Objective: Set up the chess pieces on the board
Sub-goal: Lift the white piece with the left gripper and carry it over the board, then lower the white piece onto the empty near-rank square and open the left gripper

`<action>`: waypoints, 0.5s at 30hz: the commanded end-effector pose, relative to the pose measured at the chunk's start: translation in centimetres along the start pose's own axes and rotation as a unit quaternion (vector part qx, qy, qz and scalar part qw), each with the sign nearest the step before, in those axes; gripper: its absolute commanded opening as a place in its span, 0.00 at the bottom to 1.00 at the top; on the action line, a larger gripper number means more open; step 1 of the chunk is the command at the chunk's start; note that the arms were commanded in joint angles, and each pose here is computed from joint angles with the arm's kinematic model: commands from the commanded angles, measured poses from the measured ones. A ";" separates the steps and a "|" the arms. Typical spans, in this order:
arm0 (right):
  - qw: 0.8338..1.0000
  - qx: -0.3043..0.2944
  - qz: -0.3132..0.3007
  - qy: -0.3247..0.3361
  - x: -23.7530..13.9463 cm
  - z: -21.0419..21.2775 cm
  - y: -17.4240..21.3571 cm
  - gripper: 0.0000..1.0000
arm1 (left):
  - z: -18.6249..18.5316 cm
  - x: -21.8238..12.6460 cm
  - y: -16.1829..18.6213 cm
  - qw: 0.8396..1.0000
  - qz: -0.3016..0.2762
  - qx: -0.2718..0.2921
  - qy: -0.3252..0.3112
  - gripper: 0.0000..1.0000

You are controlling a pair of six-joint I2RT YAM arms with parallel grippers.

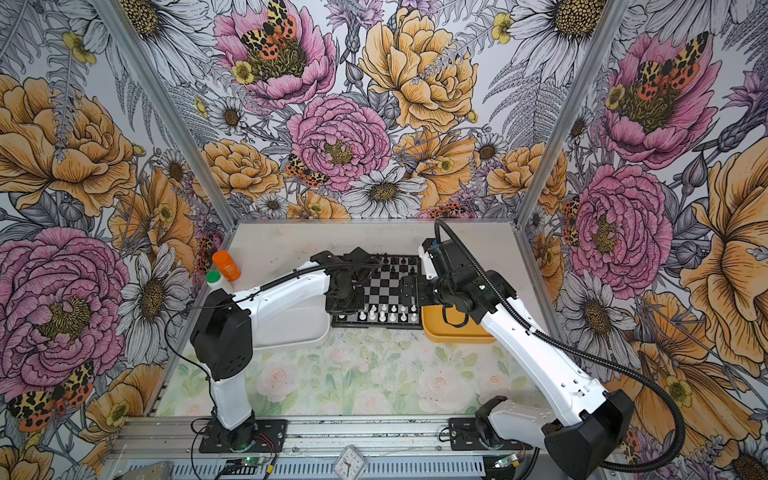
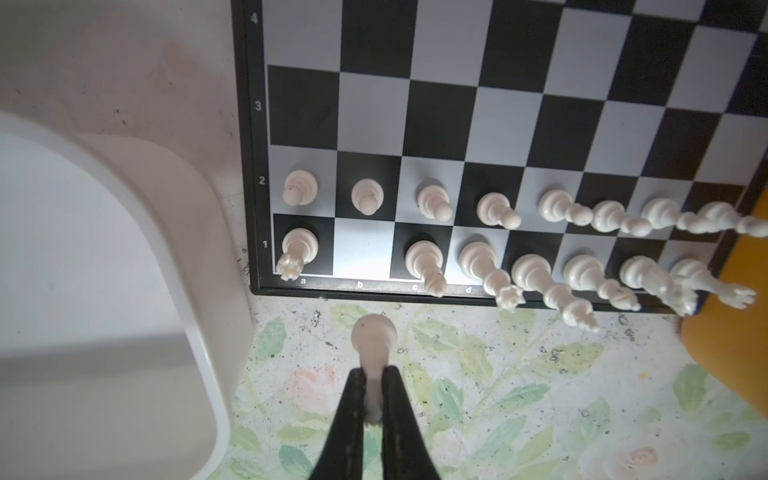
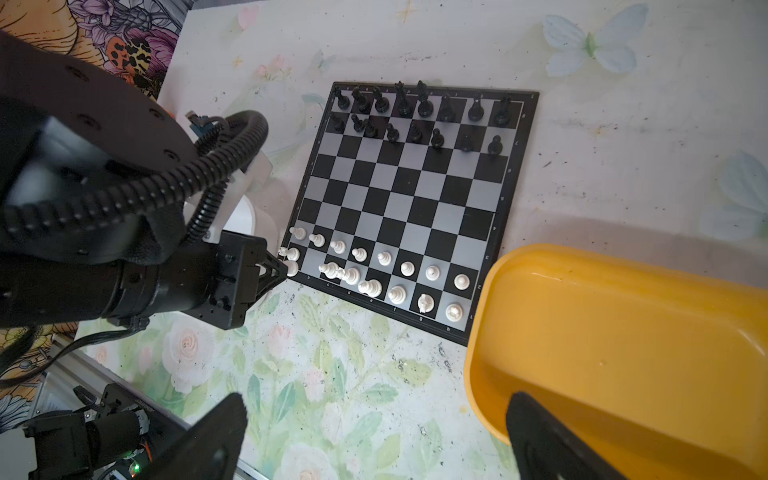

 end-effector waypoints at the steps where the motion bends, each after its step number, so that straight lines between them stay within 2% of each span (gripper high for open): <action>1: 1.000 0.008 -0.002 0.013 -0.6 -0.2 0.4 1.00 | 0.0 0.5 -0.4 1.000 -0.013 -0.004 0.003 0.00; 15: 1.000 0.008 0.004 0.021 -0.2 -0.2 0.2 1.00 | 0.8 3.3 -0.6 1.000 0.008 -0.008 -0.008 0.00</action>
Point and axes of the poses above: each gripper's point midway between its finger pads, its own x axis out along the fingers, its own z axis along the line the jaws close on, y = z × x, the point moved 8 cm from there along -x, back along the fingers, and after that the axes turned 4 degrees about -x, right-handed, at the moved point
